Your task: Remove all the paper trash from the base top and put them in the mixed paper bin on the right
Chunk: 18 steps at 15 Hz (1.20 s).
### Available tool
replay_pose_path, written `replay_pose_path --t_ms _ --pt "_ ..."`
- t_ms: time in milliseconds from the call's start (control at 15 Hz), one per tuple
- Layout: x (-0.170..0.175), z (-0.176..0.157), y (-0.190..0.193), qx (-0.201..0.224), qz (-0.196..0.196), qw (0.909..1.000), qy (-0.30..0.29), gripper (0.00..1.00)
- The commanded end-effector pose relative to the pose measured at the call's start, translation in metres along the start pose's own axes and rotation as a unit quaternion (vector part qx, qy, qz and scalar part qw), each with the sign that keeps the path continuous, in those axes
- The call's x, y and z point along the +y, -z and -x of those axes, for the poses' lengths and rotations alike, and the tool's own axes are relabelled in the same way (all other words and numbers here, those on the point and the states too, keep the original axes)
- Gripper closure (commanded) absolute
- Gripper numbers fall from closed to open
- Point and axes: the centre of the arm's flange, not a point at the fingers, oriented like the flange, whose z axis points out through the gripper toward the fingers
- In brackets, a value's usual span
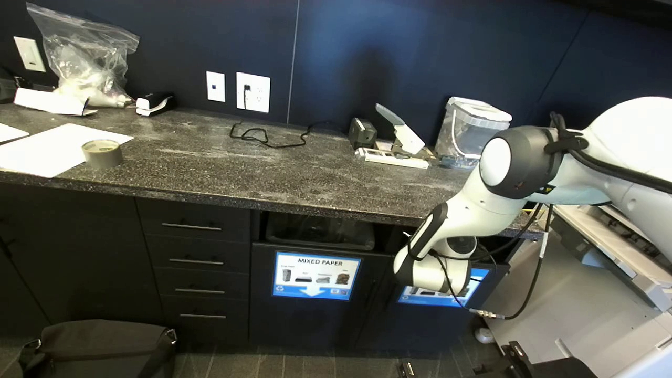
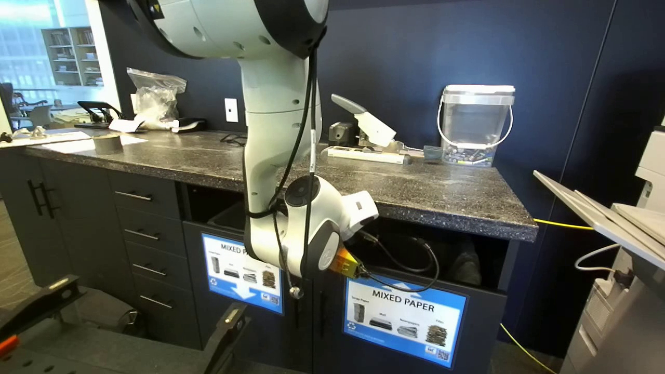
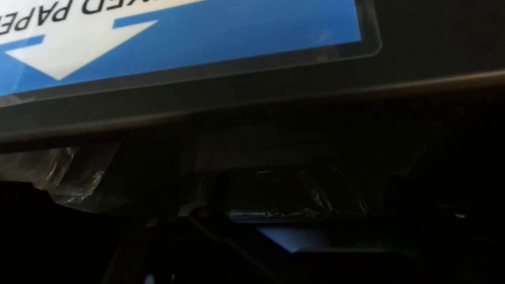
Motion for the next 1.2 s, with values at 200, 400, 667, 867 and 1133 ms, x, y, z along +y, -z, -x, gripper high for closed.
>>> replay_pose_path --t_ms 200,400,667,867,1133 --pt "0.007 -0.033 0.064 -0.066 -0.019 0.9930 0.097 0.00" --pt "0.007 -0.044 0.094 -0.129 -0.043 0.9806 0.142 0.00" --pt "0.011 -0.075 0.142 -0.194 -0.070 0.9591 0.193 0.00" --pt "0.020 -0.093 0.180 -0.244 -0.094 0.9371 0.232 0.00" --pt "0.029 -0.112 0.234 -0.291 -0.125 0.9093 0.270 0.00"
